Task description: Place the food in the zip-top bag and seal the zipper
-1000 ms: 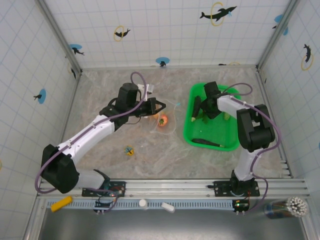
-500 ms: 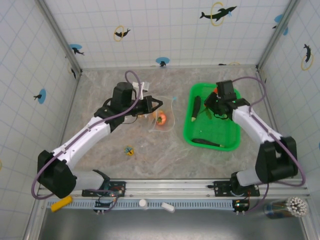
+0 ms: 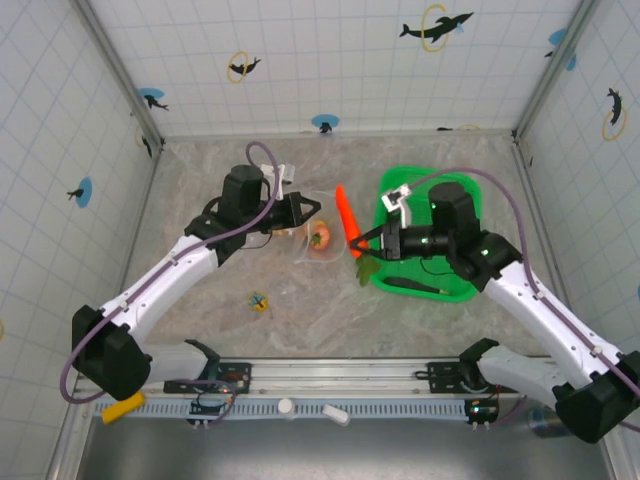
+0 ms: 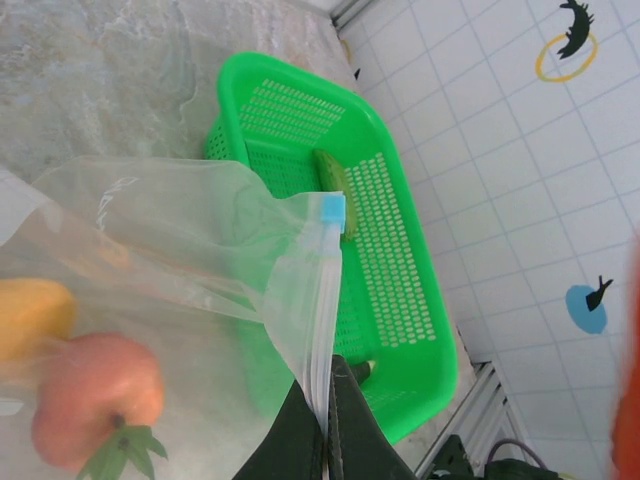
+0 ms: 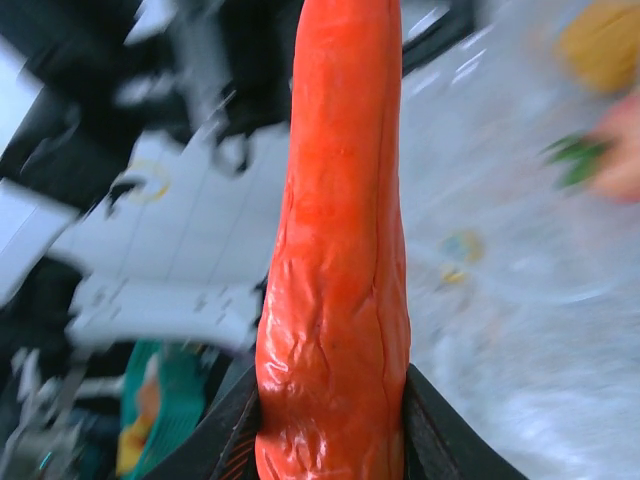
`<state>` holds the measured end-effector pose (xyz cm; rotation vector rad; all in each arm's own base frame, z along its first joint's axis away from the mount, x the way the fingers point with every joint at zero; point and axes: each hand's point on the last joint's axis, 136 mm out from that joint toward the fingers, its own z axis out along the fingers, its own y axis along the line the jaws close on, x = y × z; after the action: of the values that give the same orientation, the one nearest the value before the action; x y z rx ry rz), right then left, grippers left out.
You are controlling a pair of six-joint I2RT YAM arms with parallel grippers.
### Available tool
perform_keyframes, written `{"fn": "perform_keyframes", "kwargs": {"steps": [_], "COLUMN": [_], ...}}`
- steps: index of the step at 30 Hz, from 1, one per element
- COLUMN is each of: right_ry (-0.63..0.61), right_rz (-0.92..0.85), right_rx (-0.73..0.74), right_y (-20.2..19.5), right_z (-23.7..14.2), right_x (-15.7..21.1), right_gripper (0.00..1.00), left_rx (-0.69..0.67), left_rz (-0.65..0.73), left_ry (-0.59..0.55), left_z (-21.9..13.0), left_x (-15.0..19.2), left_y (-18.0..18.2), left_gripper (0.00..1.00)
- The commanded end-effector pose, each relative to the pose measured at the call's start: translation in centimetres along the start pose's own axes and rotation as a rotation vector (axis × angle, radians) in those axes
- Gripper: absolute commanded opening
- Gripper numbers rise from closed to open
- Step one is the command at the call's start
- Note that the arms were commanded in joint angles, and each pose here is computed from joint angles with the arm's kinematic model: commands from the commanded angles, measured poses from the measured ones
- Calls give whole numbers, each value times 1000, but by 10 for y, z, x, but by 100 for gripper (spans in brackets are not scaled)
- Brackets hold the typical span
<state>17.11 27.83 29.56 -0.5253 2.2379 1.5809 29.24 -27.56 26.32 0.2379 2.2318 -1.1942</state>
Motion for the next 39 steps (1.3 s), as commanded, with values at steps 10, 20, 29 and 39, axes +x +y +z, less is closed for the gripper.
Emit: {"fn": "perform_keyframes", "kwargs": {"steps": [10,20,29,39], "right_ry": [169,73,-121,-360], "right_rz": [245,486,704,807], "right_rx": [-211,-193,-197,-82], "right_y": [2,-18,-40,-77], "right_z": [21,58,81,88], "right_x": [72,19,-41,-86], "right_gripper": [23,35,37,41], "left_rx": [-21,66,132,160], "left_rz": [68,116,185,183], "left_ry": [-86,-31,0,17], "left_z": [-21,-22,-21,-20], "left_x": [-21,-5,8,10], "left_y": [-12,-24,-45,-51], "left_gripper": [0,0,0,0]}}
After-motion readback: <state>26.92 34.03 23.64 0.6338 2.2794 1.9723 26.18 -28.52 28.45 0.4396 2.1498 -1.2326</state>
